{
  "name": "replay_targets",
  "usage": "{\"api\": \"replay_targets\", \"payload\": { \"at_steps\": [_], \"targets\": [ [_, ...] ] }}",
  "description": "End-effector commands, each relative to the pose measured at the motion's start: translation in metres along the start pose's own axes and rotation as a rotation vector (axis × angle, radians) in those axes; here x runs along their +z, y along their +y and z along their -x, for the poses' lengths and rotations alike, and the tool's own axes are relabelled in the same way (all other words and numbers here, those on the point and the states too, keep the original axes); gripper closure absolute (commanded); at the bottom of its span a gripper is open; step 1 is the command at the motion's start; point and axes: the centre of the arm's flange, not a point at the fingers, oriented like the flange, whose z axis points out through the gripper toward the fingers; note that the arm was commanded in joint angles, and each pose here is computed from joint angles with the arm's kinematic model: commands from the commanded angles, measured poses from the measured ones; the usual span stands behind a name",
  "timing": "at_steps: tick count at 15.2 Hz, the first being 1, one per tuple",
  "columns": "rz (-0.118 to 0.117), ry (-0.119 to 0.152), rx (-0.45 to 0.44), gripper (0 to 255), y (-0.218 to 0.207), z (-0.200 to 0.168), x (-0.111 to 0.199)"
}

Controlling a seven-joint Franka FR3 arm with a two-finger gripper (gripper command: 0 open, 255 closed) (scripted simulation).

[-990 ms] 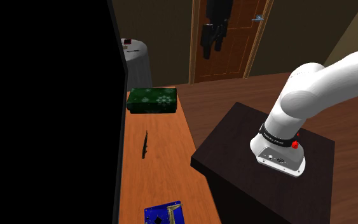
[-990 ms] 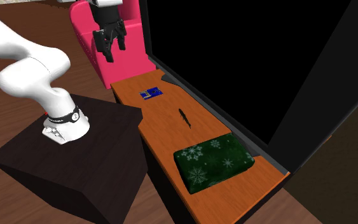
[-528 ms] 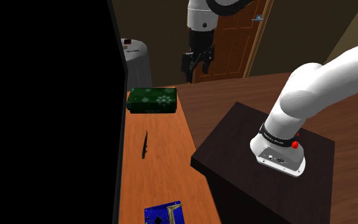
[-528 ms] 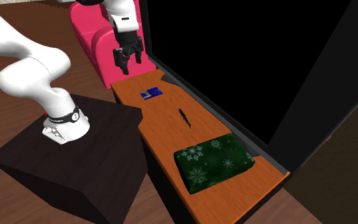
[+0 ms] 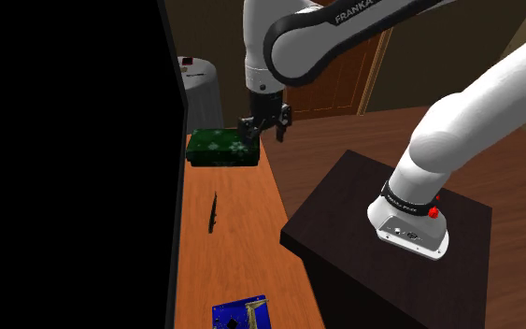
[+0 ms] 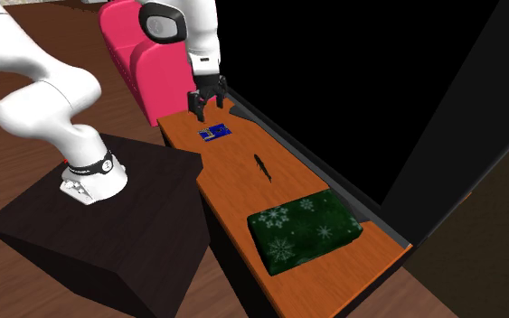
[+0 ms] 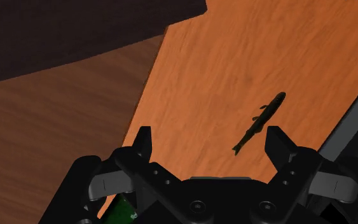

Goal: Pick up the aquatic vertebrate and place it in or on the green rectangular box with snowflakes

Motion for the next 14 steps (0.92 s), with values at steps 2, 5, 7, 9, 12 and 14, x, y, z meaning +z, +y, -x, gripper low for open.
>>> {"api": "replay_targets", "payload": {
  "at_steps": [2, 5, 7, 9, 12, 14],
  "targets": [
    [0.0, 0.0, 0.076, 0, -0.02, -0.011, 0.03],
    [0.003, -0.002, 0.148, 0, -0.041, -0.022, 0.062],
    [0.004, -0.003, 0.196, 0, -0.055, -0.031, 0.083],
    [0.006, -0.004, 0.245, 0, -0.068, -0.04, 0.104],
    [0.009, -0.005, 0.317, 0, -0.087, -0.054, 0.136],
    [0.01, -0.006, 0.365, 0, -0.099, -0.065, 0.157]
  ]
}}
